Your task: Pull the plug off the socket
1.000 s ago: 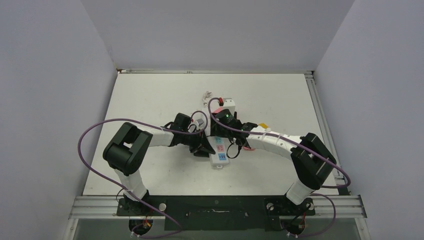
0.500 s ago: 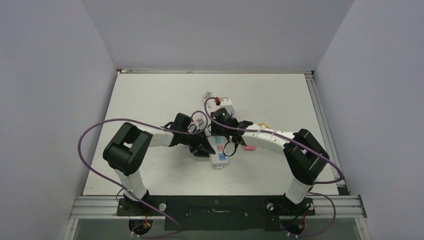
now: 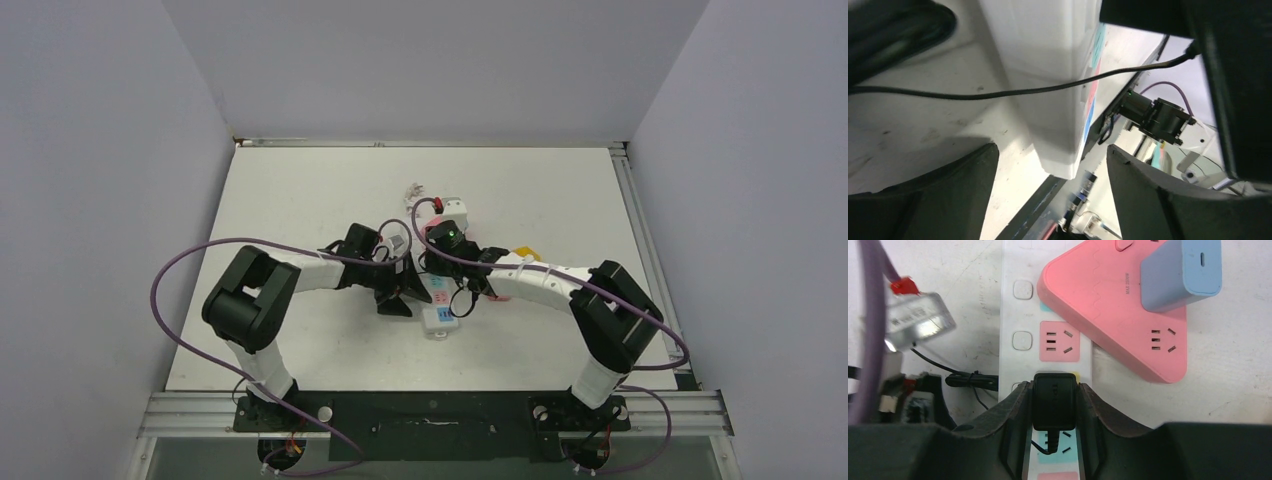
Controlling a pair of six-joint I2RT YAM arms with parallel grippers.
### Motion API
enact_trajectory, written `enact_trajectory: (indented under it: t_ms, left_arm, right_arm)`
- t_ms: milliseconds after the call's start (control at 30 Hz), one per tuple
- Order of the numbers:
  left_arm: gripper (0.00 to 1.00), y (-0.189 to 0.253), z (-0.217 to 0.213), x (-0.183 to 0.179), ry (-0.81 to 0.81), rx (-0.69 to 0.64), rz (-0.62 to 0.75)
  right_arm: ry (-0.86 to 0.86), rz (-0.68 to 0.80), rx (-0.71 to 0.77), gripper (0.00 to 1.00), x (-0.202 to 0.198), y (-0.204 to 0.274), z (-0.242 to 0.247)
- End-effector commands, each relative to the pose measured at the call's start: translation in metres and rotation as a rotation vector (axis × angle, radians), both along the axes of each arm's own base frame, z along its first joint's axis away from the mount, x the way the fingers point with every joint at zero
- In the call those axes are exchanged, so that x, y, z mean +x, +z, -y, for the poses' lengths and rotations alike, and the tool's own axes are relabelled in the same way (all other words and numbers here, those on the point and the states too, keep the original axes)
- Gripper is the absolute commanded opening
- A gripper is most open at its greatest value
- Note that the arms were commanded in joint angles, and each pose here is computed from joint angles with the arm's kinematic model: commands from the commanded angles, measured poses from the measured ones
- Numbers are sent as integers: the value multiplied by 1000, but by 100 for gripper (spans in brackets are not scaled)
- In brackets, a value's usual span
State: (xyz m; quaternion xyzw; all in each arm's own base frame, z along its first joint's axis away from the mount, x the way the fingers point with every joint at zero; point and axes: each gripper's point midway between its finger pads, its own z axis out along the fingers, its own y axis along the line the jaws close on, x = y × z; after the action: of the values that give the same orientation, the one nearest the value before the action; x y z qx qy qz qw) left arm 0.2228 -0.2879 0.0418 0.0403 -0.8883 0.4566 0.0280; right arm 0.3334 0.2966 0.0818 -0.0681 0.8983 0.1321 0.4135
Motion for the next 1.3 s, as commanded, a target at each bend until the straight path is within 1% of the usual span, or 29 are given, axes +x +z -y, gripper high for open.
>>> enact_trajectory:
  t_ms: [0,133,233,333,433,600,700,867,1033,1267]
  left_arm:
    - [77,32,-11,27,5,35,185]
    - [77,46,-27,38,25,124,291]
    - [76,66,-38,56,83,157,401]
    - [73,88,-40,76,161,126,468]
    - [70,97,-28,87,219,42,429]
    - [70,76,-20,109,321,-23,325]
    - [70,69,-13,117,335,-71,283]
    - [67,52,-7,124,340,-75,242]
    - [66,36,-10,121,333,-29,212]
    - [66,27,0,114,287,-39,178]
  right_arm:
    - [-37,82,69,5,7,26,9]
    - [-28,87,119,5,5,29,14]
    - [-11,96,170,5,5,35,13]
    - [-4,102,211,5,4,39,12]
    - [-1,104,248,5,2,42,12]
    - [8,102,291,5,-3,47,12]
    - [18,99,313,5,-7,48,11]
    - [28,88,344,5,-10,48,6]
    - [35,82,369,5,-11,51,3]
    - [50,72,392,5,-13,53,-2]
